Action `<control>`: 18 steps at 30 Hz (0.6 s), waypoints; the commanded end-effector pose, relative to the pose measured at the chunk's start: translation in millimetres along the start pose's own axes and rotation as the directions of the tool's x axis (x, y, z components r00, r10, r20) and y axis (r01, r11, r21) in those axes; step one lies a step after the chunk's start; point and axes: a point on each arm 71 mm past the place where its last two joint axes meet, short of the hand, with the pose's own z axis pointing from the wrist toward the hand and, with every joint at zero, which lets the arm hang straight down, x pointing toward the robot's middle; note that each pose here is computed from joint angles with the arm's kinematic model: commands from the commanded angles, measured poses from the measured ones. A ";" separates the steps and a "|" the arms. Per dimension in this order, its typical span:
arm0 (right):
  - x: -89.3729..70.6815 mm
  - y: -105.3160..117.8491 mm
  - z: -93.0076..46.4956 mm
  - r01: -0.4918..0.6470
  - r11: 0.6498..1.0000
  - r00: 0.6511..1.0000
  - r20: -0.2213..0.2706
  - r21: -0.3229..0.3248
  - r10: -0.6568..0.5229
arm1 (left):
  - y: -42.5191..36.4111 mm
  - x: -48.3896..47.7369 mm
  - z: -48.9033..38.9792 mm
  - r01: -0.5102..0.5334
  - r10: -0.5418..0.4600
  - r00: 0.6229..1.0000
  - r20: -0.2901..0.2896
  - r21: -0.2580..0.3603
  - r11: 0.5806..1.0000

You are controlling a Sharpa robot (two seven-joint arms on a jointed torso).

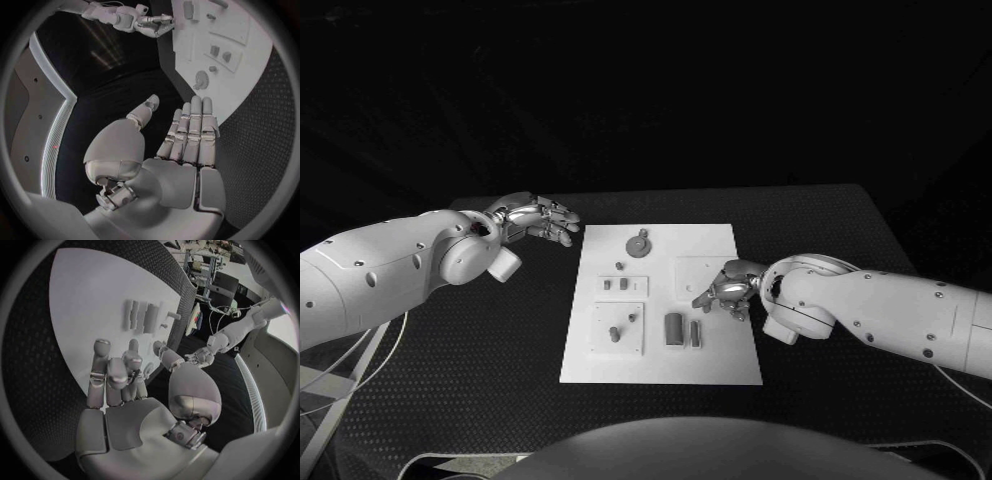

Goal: Assemble the parts on the task board

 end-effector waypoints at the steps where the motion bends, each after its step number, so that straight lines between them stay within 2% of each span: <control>1: -11.8 7.7 -1.9 0.011 0.998 0.999 0.046 -0.056 -0.009 | -3.2 0.6 0.8 0.001 -0.001 1.000 0.007 0.030 1.000; 5: -33.3 12.5 -0.8 -0.054 0.992 0.991 0.118 -0.113 0.067 | -6.3 1.7 3.0 0.024 -0.025 1.000 0.015 0.063 0.998; 7: -50.5 12.6 2.0 -0.134 0.978 0.975 0.154 -0.160 0.159 | -7.8 1.7 3.6 0.026 -0.028 0.999 0.029 0.076 0.997; 9: -63.8 12.2 5.0 -0.208 0.957 0.956 0.164 -0.203 0.242 | -8.2 0.8 3.4 0.022 -0.026 0.998 0.049 0.074 0.997; 11: -77.7 9.2 10.7 -0.330 0.907 0.915 0.148 -0.262 0.376 | -8.7 -1.2 3.4 0.019 -0.024 0.997 0.069 0.073 0.997; 14: -97.3 3.8 18.1 -0.437 0.836 0.856 0.131 -0.333 0.500 | -12.7 -3.7 5.9 0.034 -0.042 0.994 0.098 0.087 0.996; 16: -112.0 1.1 22.4 -0.472 0.798 0.820 0.145 -0.375 0.553 | -15.6 -6.0 7.4 0.046 -0.058 0.991 0.124 0.100 0.994; 18: -127.6 0.4 27.4 -0.474 0.775 0.802 0.159 -0.418 0.576 | -18.4 -9.6 9.3 0.066 -0.085 0.982 0.167 0.119 0.991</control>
